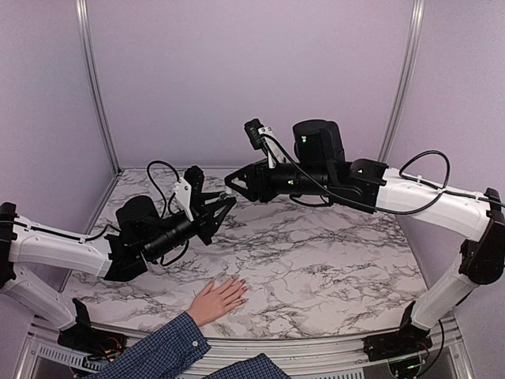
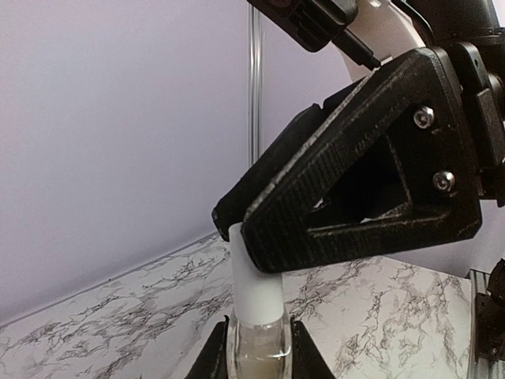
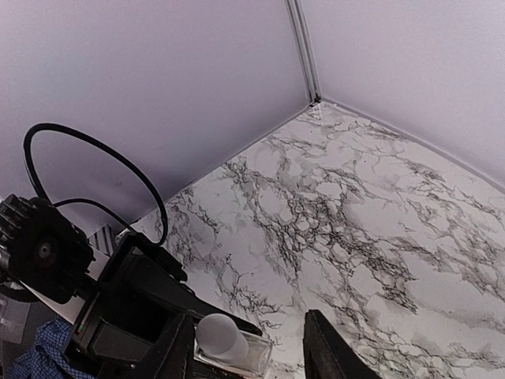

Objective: Paint the nails
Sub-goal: Unscrew the nail polish bottle cap from the nail polish bottle.

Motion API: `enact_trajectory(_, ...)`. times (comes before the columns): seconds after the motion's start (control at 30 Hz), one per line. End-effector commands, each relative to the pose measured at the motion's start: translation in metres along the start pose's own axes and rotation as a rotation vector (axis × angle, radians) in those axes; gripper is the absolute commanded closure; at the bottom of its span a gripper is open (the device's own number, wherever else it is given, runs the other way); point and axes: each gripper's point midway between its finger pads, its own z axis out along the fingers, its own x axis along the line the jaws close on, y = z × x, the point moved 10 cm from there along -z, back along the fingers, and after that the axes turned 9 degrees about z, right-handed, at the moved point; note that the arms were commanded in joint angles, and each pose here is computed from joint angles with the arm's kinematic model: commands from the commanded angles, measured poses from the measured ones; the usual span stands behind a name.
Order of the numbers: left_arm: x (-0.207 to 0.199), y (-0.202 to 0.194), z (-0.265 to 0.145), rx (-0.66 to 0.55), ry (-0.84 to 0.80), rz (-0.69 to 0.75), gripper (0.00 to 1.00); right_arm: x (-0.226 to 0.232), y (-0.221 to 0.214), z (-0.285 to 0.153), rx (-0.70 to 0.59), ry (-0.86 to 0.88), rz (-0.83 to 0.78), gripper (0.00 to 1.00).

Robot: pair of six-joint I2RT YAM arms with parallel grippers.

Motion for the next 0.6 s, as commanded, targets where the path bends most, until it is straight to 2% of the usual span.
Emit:
enact_trajectory(0.0, 0.0013, 0.0107, 0.0083, -0.027, 0.039, 0.022, 1.00, 0.0077, 0.0128, 0.0009, -0.029, 0.041, 0.027, 0.57)
enact_trajectory(0.57, 0.0005, 0.0073, 0.0094, -0.008, 0.040, 0.036, 1.00, 0.0094, 0.0066, 0.0071, -0.003, 0.108, 0.048, 0.88)
